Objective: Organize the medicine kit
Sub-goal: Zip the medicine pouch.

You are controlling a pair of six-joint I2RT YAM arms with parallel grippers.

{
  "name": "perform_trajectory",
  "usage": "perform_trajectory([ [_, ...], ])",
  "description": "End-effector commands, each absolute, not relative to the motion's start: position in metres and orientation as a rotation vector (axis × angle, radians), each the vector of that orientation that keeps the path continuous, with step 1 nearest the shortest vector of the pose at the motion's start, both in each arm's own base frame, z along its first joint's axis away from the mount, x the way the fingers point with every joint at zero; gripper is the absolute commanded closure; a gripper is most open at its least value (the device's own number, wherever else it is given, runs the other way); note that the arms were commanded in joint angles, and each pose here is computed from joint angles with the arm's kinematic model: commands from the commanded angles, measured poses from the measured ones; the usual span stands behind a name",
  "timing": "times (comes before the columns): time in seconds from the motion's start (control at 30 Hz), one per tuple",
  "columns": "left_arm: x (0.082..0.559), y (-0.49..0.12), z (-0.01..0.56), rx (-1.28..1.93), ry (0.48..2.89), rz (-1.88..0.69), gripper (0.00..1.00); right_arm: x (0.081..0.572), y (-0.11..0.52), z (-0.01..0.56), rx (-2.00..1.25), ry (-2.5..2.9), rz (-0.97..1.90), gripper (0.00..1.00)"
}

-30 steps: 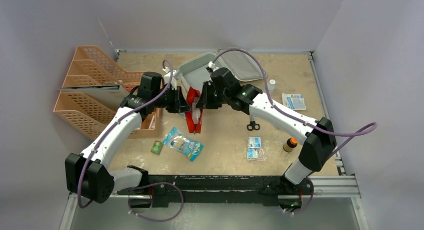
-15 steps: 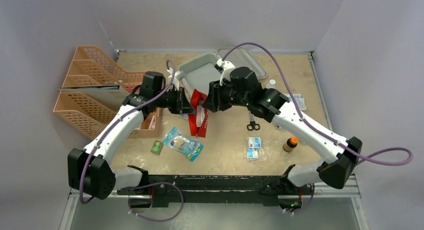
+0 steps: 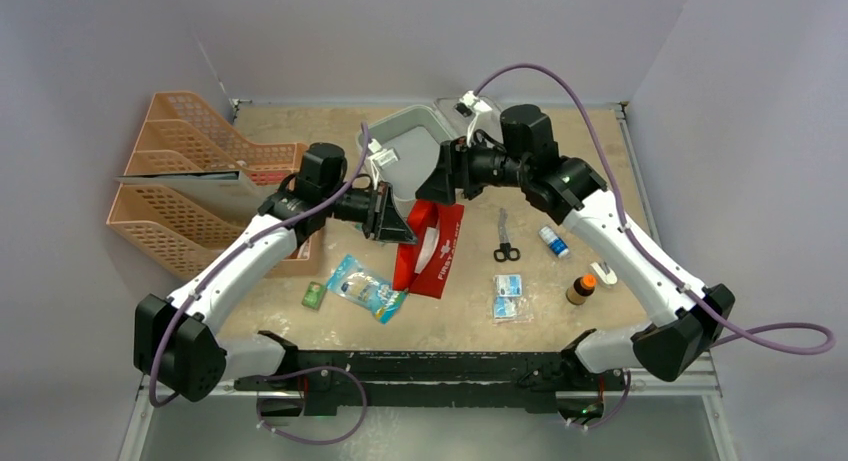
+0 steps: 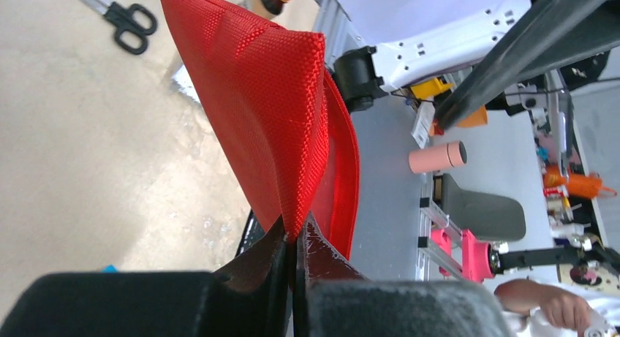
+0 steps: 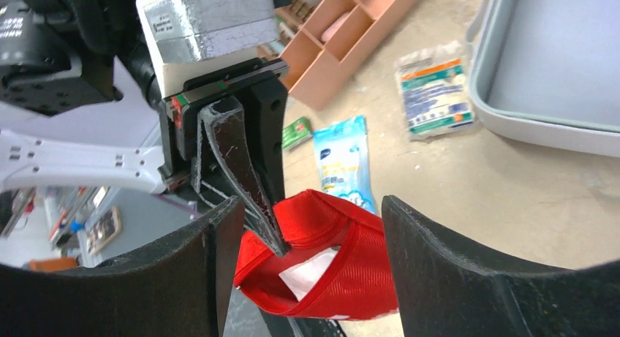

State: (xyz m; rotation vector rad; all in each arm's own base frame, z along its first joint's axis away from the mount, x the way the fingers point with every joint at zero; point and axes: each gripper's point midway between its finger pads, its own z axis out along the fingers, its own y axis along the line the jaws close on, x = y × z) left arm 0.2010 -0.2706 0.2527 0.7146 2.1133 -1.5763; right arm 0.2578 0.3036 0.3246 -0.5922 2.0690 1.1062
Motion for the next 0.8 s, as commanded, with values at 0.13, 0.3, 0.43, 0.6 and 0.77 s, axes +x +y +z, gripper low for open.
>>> perform_trajectory([
  [0.13, 0.177, -0.278, 0.287, 0.889, 1.920, -1.675, 1.00, 0.222, 0.319, 0.350, -0.825, 1.938, 1.303, 0.32],
  [0.3, 0.173, -0.276, 0.287, 0.904, 1.921, -1.661, 1.00, 0.219, 0.319, 0.346, -0.821, 1.936, 1.335, 0.58],
  [0.43, 0.174, -0.274, 0.299, 0.881, 1.909, -1.627, 1.00, 0.228, 0.314, 0.346, -0.742, 1.950, 1.297, 0.83],
  [0.6, 0.175, -0.271, 0.323, 0.871, 1.863, -1.564, 1.00, 0.232, 0.310, 0.355, -0.692, 1.933, 1.307, 1.00],
  [0.77, 0.182, -0.265, 0.325, 0.816, 1.895, -1.463, 0.87, 0.243, 0.298, 0.371, -0.558, 1.907, 1.332, 1.00],
])
